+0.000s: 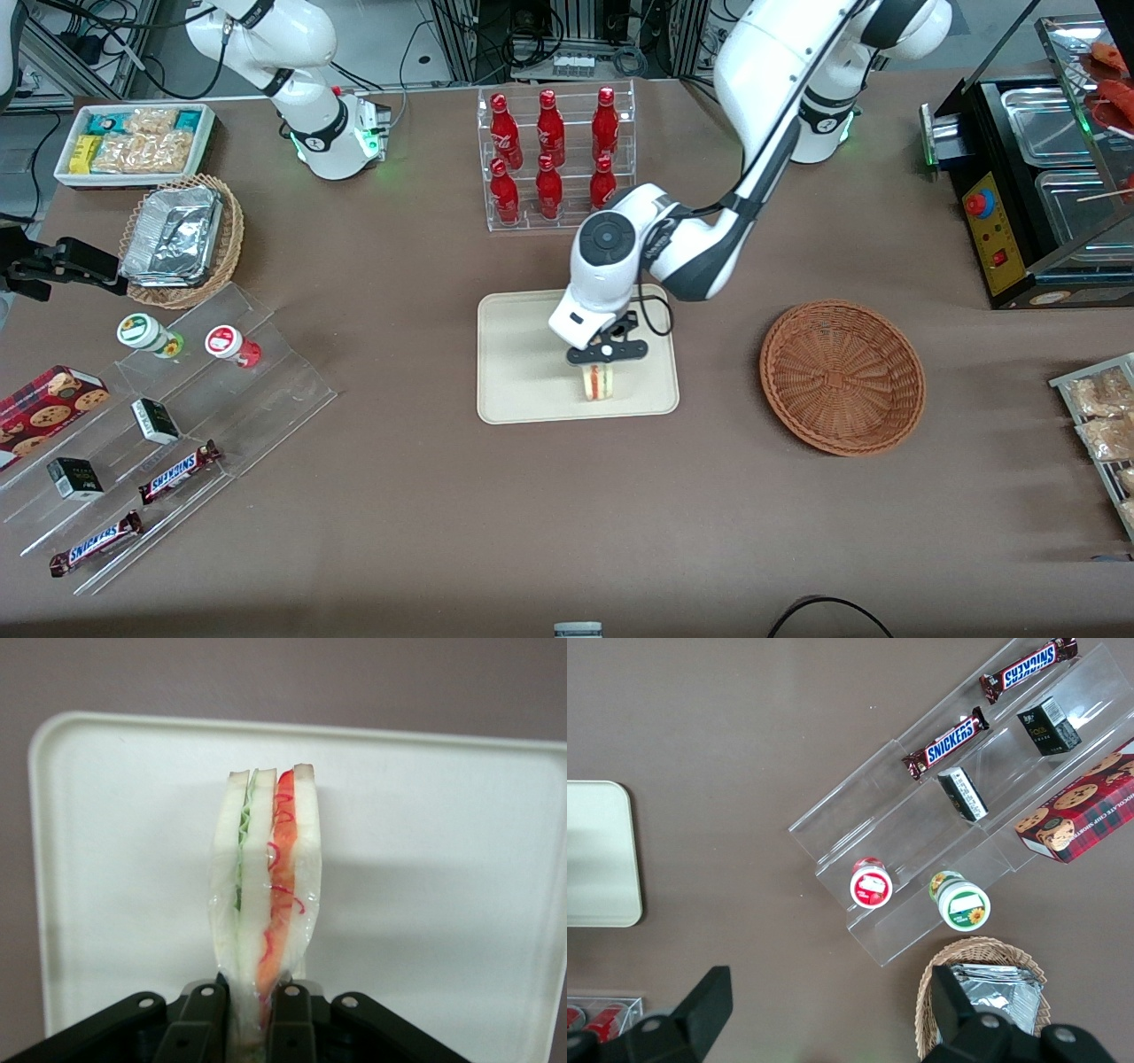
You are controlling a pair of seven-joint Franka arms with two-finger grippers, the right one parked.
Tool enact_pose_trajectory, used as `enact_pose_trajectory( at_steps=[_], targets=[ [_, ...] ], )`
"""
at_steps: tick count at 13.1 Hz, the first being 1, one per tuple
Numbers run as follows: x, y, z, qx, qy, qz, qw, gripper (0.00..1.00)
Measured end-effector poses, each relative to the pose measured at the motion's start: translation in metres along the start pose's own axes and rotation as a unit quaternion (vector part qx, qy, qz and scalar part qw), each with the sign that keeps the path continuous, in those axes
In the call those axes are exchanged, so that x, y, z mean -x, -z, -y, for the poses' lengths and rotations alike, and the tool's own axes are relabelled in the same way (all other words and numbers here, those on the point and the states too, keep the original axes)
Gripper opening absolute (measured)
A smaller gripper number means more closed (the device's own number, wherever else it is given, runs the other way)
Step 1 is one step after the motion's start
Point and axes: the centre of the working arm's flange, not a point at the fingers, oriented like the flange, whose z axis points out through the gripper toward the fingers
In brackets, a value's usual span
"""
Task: Place sandwich from basket to tray
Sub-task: 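Lower the sandwich onto the tray and open the left gripper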
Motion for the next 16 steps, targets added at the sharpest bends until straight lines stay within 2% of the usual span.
enact_pose_trajectory(
  at_steps=[3,7,8,11,15,16],
  targets=[
    [0.015,-0.021,-0.014,0.006,-0.012,-0.001,0.9999,0.17],
    [0.020,-0.029,-0.017,0.004,-0.016,0.001,0.9999,0.17],
    [0.020,-0.028,-0.018,0.004,-0.016,0.001,0.9999,0.23],
    [0.014,-0.008,-0.018,-0.005,-0.013,0.003,0.9999,0.56],
    [-0.011,0.092,0.005,0.001,0.033,0.001,0.9995,0.98],
    [-0.019,0.120,0.023,-0.008,0.049,0.004,0.9987,1.00]
  ],
)
